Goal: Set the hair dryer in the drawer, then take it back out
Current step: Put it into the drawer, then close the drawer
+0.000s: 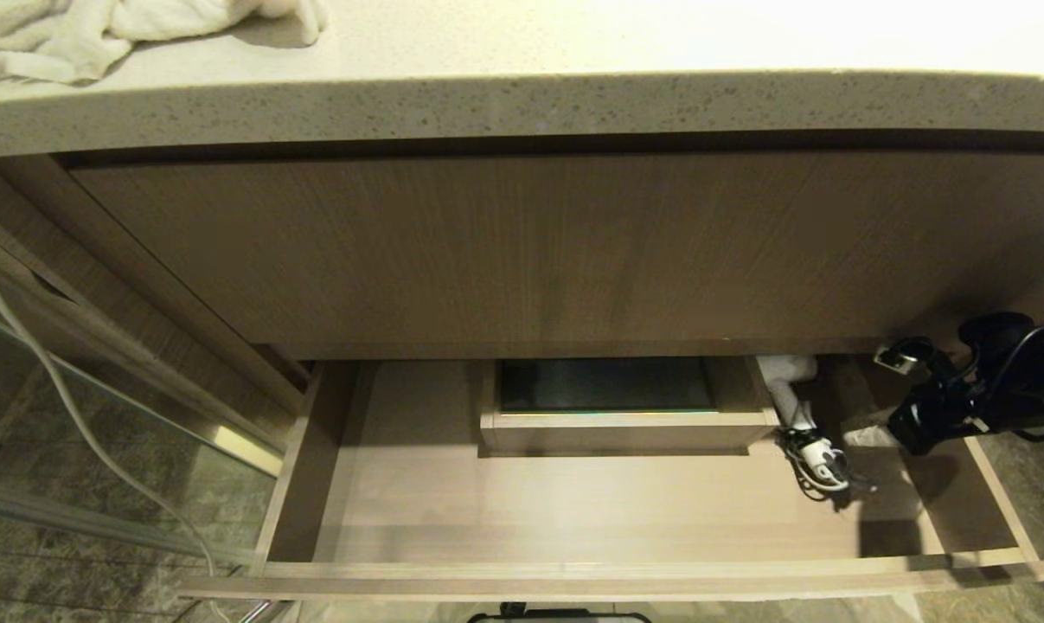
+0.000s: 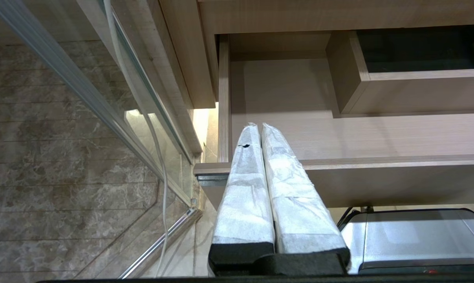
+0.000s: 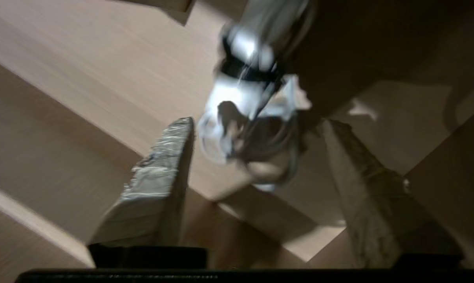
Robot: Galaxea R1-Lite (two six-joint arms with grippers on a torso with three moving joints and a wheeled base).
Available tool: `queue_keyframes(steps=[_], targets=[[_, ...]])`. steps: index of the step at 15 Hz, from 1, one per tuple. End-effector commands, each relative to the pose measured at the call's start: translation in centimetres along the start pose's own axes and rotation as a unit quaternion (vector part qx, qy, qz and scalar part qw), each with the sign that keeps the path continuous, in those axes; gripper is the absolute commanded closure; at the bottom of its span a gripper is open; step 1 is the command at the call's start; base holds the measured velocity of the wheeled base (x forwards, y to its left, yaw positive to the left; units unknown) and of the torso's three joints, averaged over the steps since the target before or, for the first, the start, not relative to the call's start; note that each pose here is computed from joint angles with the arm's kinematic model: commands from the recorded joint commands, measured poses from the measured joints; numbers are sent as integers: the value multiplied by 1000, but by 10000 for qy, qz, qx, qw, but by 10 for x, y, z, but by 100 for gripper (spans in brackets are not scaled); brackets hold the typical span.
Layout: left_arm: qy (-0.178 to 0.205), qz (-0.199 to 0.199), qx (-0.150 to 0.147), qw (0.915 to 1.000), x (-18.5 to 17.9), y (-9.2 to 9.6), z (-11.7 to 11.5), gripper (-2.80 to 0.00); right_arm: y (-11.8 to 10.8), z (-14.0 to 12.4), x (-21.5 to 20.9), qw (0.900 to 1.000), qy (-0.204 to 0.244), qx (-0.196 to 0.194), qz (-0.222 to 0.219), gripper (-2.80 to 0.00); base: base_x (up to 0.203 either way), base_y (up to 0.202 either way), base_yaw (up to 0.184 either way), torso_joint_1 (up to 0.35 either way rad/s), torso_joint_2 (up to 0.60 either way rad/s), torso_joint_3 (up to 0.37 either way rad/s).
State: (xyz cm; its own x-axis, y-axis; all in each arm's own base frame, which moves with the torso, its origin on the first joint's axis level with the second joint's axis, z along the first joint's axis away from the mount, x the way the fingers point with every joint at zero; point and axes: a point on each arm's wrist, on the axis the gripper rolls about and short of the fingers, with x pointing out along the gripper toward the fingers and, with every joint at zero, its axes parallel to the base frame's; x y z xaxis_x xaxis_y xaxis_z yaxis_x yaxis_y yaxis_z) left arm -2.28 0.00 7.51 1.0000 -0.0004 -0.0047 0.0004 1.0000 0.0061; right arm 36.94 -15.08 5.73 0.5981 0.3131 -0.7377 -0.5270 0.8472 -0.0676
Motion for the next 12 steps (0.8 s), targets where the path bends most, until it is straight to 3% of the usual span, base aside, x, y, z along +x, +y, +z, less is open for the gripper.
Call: queue_keyframes(steps=[1, 6, 7, 10, 12], targets=[[15, 2, 0, 10000, 0, 0, 0, 0, 9, 7, -26, 9999, -63, -43, -104, -280, 0, 0, 0, 0, 0, 0], [15, 2, 0, 10000, 0, 0, 0, 0, 38, 3, -106, 9983, -83, 283, -502, -280, 0, 0, 0, 0, 0, 0], [15, 2, 0, 10000, 0, 0, 0, 0, 45, 1, -121, 9975, -58, 433, -548, 0, 0, 0, 0, 0, 0, 0], [15, 2, 0, 10000, 0, 0, 0, 0, 85, 1, -170, 9937, 32, 778, -808, 0, 0, 0, 0, 0, 0, 0], [15, 2, 0, 10000, 0, 0, 0, 0, 110, -10, -181, 9887, 419, 1024, -1014, 0, 0, 0, 0, 0, 0, 0]])
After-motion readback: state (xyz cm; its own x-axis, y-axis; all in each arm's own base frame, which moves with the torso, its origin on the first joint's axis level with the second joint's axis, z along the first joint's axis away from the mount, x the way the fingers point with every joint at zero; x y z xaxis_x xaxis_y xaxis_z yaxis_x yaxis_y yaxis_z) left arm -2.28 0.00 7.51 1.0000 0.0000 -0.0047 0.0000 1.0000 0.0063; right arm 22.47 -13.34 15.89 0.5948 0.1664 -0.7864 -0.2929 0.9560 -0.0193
